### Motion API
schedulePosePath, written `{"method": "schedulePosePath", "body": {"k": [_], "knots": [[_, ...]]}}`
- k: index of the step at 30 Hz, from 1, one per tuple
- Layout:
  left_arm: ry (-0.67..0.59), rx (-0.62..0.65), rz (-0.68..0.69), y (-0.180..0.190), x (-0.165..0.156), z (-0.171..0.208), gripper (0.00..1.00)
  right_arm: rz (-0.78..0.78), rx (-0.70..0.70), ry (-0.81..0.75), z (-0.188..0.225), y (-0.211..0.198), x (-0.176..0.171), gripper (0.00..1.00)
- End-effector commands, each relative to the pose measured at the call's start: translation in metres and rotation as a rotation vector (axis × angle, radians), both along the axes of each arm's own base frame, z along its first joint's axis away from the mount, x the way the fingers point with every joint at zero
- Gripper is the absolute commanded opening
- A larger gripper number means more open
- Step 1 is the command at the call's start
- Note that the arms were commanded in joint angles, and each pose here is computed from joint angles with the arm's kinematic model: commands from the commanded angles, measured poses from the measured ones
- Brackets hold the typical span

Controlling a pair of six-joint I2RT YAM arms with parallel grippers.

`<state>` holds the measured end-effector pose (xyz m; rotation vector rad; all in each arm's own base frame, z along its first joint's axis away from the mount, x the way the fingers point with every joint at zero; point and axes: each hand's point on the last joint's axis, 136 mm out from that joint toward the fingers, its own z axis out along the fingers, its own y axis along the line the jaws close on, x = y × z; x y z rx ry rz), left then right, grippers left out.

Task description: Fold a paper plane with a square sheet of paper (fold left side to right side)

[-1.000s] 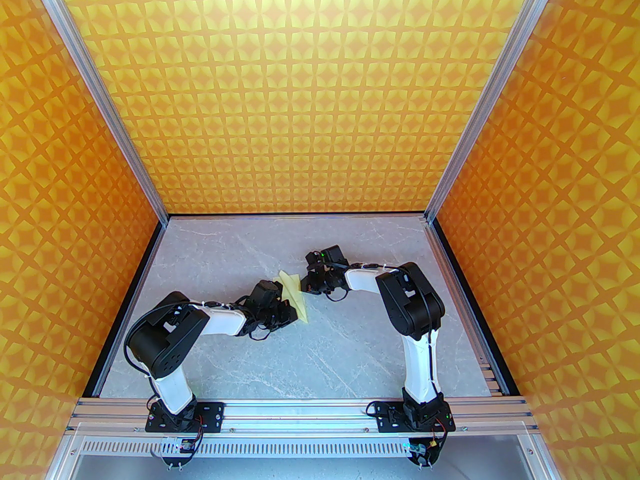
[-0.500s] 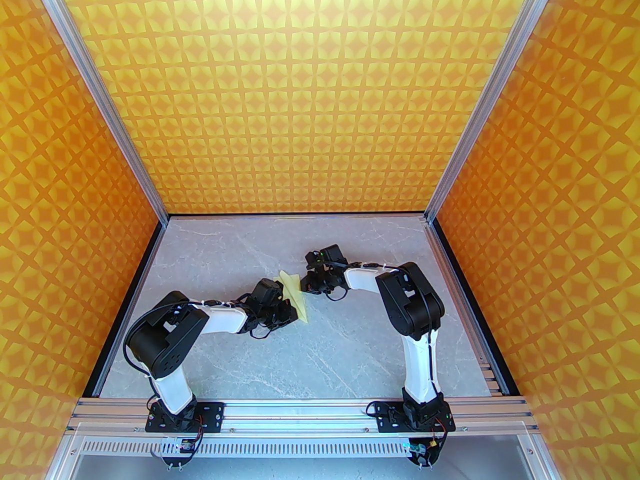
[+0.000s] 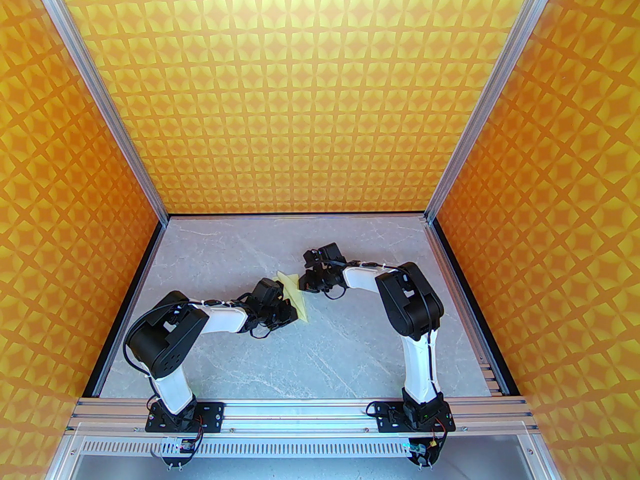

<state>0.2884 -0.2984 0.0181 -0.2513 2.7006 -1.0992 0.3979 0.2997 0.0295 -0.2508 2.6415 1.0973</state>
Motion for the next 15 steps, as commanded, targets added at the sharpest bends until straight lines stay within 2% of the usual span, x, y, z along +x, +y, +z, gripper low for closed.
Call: {"method": "schedulePosePath", "body": {"k": [1, 15], "knots": [[0.037, 0.099, 0.022, 0.016, -0.002, -0.023, 0.01, 0.002, -0.033, 0.004, -0.011, -0.001, 0.003, 0.00], [0.036, 0.097, 0.014, 0.015, -0.002, -0.022, 0.01, 0.006, -0.056, 0.027, -0.028, -0.004, -0.002, 0.00]]}}
